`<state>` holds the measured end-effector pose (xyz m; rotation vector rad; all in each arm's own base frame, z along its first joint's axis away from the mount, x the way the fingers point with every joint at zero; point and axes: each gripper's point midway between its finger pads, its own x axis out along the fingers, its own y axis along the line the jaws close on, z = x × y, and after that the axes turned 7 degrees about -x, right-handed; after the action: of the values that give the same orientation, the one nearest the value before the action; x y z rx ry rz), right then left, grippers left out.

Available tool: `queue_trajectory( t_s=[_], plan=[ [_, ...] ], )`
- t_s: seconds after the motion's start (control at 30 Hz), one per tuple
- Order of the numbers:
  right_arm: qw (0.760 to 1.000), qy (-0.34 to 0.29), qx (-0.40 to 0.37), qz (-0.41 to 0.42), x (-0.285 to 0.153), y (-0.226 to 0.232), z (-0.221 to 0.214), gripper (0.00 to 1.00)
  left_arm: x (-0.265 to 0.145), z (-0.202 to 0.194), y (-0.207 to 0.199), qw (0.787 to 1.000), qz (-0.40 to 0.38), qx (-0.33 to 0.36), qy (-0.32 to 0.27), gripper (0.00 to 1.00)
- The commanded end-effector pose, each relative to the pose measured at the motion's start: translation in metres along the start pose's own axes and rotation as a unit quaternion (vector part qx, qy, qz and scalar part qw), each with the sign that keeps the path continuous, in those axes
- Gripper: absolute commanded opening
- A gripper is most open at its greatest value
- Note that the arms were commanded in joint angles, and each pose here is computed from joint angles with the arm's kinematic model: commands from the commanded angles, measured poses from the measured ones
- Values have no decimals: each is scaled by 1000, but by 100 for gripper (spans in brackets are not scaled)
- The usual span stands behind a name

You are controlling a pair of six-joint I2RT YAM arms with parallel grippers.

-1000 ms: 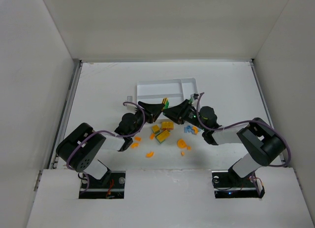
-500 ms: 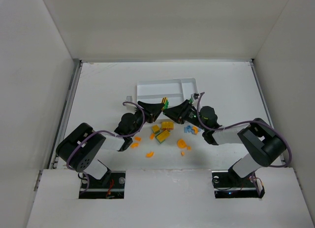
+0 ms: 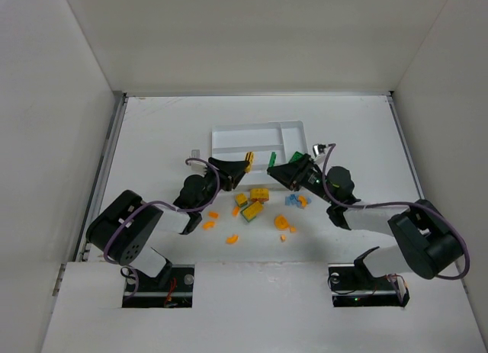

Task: Sort the legos into containers by color

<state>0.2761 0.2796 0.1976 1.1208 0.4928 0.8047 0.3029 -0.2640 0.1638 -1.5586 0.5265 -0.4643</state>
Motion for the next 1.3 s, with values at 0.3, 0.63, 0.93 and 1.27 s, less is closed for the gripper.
queue_trajectory(
  t_s=[0.3, 0.63, 0.93, 1.27],
  plan=[
    [934, -21, -196, -299, -45, -91, 63, 27, -7, -12, -58, 991, -95, 90, 17, 15],
    [840, 3, -310, -446, -53, -124, 82, 27, -13, -5, -50, 975, -19, 221, -2, 16],
    [833, -2, -319, -453, -45, -132, 88, 47, -10, 19, -33, 959, 59, 276, -23, 17],
    [854, -61, -338, -390, -44, -78, 101, 53, -10, 33, -14, 948, 112, 296, -25, 16]
  ],
)
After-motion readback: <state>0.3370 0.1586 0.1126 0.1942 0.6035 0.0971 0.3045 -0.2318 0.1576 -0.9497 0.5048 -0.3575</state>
